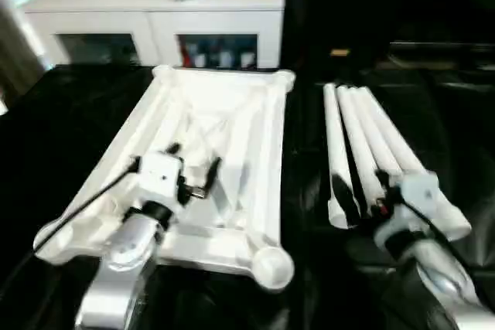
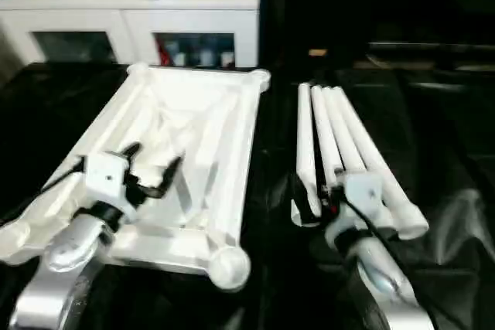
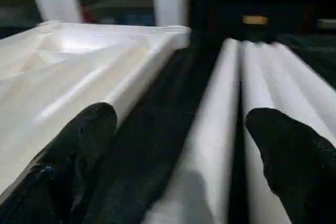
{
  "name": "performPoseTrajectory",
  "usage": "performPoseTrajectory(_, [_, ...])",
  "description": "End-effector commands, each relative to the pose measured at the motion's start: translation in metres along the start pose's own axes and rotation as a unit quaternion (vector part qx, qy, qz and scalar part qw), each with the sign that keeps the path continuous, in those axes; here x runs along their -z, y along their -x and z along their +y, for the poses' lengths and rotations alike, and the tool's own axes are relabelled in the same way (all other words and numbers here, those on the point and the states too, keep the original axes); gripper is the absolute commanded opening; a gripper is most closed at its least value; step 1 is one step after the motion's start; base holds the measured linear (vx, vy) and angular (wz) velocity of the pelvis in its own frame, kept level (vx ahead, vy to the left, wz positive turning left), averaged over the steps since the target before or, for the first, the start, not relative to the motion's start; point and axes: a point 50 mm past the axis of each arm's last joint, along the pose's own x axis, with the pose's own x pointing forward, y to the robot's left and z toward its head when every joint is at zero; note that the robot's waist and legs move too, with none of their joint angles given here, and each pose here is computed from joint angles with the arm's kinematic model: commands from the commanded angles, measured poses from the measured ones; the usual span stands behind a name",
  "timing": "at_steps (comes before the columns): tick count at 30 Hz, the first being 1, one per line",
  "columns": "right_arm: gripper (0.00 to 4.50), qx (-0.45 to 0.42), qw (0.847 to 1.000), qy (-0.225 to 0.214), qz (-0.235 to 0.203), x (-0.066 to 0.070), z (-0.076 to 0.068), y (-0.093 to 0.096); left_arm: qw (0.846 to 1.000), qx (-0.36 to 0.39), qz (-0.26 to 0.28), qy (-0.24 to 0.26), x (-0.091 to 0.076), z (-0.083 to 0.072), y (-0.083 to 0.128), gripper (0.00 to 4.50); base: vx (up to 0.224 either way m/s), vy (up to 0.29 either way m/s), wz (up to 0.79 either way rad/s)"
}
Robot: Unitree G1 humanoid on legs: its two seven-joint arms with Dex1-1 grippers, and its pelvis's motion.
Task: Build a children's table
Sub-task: Move to table
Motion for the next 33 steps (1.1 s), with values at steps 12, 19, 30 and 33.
performPoseTrajectory(12, [4.50, -0.165, 0.984, 0.069, 0.015, -0.028, -0.033, -0.025, 0.988, 0.148, 0.040, -0.022, -0.003, -0.009, -0.014, 4.46, -0.048, -0.027, 0.03])
performPoseTrajectory(19, [4.50, -0.356, 0.916, 0.127, 0.131, -0.006, -0.031, -0.005, 0.899, 0.422, 0.113, -0.035, -0.008, -0.019, 0.009, 4.46, 0.000, 0.000, 0.00])
performPoseTrajectory(30, [4.50, -0.442, 0.873, 0.143, 0.149, -0.009, -0.015, 0.004, 0.823, 0.533, 0.180, -0.075, -0.002, -0.023, 0.010, 4.08, 0.000, 0.000, 0.00])
performPoseTrajectory(33, [4.50, -0.449, 0.867, 0.156, 0.150, -0.005, -0.007, 0.006, 0.804, 0.548, 0.206, -0.105, 0.007, -0.021, 0.013, 3.73, 0.000, 0.000, 0.00])
